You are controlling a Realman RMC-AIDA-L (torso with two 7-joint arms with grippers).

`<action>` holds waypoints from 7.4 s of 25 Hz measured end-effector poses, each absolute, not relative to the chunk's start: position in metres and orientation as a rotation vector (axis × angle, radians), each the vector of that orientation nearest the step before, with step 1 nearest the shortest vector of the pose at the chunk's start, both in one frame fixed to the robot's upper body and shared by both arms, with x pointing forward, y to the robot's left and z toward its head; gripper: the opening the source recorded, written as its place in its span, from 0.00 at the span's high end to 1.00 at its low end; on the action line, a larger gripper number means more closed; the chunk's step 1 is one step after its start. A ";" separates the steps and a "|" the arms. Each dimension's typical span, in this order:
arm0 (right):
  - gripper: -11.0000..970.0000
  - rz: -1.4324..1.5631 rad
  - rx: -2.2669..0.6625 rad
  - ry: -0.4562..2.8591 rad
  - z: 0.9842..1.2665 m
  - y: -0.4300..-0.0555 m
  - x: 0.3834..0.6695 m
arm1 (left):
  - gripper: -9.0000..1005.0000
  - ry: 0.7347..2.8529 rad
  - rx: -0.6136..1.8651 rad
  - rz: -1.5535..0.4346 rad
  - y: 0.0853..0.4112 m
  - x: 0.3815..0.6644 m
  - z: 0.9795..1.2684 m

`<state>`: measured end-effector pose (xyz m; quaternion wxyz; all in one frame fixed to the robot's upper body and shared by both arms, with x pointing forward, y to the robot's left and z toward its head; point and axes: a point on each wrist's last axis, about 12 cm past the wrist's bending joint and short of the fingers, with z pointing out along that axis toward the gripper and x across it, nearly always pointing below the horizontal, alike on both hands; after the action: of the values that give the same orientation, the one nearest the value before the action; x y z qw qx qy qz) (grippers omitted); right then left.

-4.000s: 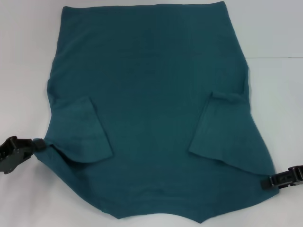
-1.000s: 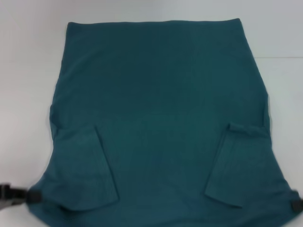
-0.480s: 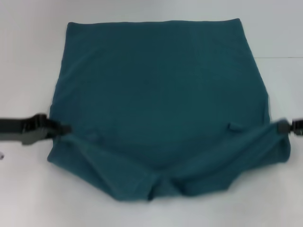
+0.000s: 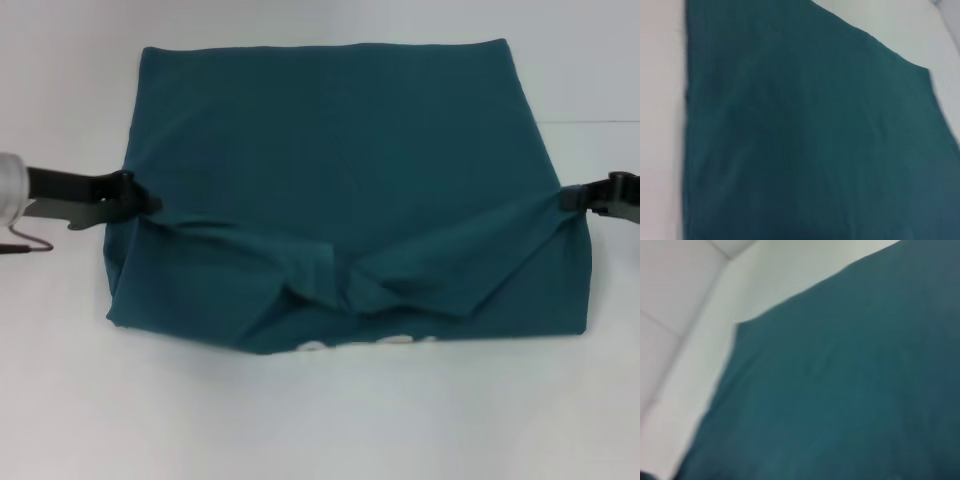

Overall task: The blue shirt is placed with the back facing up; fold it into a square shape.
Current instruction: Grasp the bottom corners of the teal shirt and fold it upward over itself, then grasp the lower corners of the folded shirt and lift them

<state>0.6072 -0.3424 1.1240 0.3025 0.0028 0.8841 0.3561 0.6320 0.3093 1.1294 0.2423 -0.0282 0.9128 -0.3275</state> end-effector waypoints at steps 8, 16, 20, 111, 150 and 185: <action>0.88 0.668 -0.005 2.392 1.116 -0.324 0.635 | 0.99 2.467 -0.036 -0.706 0.292 0.649 1.122; 0.87 0.569 -0.006 2.302 1.139 -0.317 0.662 | 0.99 2.406 -0.001 -0.598 0.284 0.668 1.136; 0.87 0.480 0.006 2.273 1.142 -0.312 0.674 | 0.99 2.367 0.025 -0.509 0.271 0.678 1.137; 0.07 1.066 0.167 2.065 1.101 -0.378 0.558 | 0.26 2.263 0.040 -0.705 0.317 0.589 1.062; 0.07 1.087 0.200 2.042 1.100 -0.384 0.550 | 0.63 2.309 -0.010 -0.670 0.310 0.593 1.055; 0.07 0.755 0.099 2.422 1.131 -0.390 0.608 | 0.99 2.169 -0.178 -0.940 0.333 0.600 1.095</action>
<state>0.6076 -0.3903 1.1312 0.2966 0.0373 0.9111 0.2839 0.6002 0.3327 1.0951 0.3761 -0.0697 0.8477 -0.3676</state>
